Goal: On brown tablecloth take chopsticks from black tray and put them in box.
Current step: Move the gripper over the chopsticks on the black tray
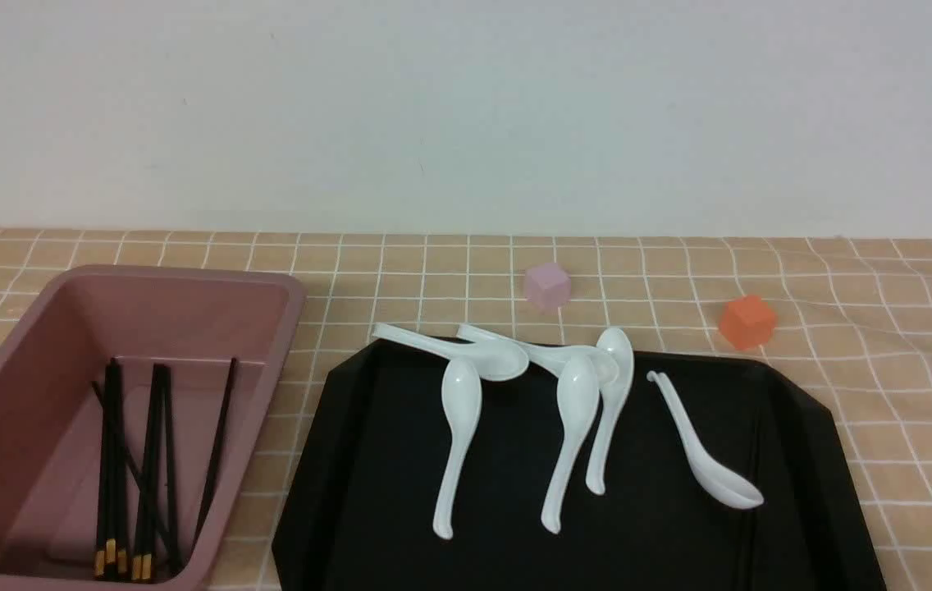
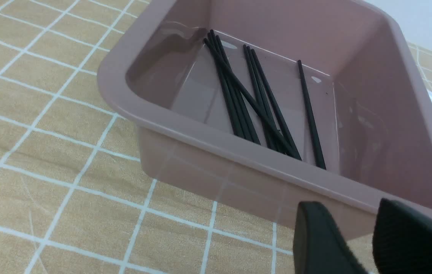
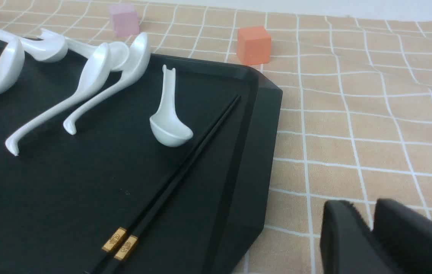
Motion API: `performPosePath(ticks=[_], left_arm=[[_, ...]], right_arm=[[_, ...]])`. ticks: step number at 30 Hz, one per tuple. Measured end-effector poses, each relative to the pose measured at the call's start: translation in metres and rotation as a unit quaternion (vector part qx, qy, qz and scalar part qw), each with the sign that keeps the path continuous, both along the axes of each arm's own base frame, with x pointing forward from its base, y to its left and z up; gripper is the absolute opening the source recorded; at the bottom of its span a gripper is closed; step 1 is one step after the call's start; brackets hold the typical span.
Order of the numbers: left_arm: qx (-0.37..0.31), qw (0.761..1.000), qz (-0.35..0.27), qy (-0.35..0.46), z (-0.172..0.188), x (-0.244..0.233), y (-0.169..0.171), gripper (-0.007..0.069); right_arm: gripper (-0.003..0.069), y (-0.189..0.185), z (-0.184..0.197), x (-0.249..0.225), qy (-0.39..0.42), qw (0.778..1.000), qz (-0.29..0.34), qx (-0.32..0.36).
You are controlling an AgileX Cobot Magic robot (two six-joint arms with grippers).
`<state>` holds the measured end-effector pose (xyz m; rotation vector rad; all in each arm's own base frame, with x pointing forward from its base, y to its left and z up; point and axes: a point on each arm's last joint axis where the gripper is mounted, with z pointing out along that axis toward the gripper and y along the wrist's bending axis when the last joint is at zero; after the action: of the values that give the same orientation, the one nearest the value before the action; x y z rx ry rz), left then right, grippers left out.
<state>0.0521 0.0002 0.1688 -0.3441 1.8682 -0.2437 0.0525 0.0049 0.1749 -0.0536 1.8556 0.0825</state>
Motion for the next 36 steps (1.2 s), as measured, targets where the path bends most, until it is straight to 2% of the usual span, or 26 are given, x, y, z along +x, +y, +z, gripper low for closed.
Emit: performPosePath(ticks=[36], left_arm=[[0.0,1.0,0.0,0.0,0.0,0.0,0.0,0.0238]], right_arm=[[0.0188,0.0,0.0,0.0,0.0,1.0,0.0,0.0]])
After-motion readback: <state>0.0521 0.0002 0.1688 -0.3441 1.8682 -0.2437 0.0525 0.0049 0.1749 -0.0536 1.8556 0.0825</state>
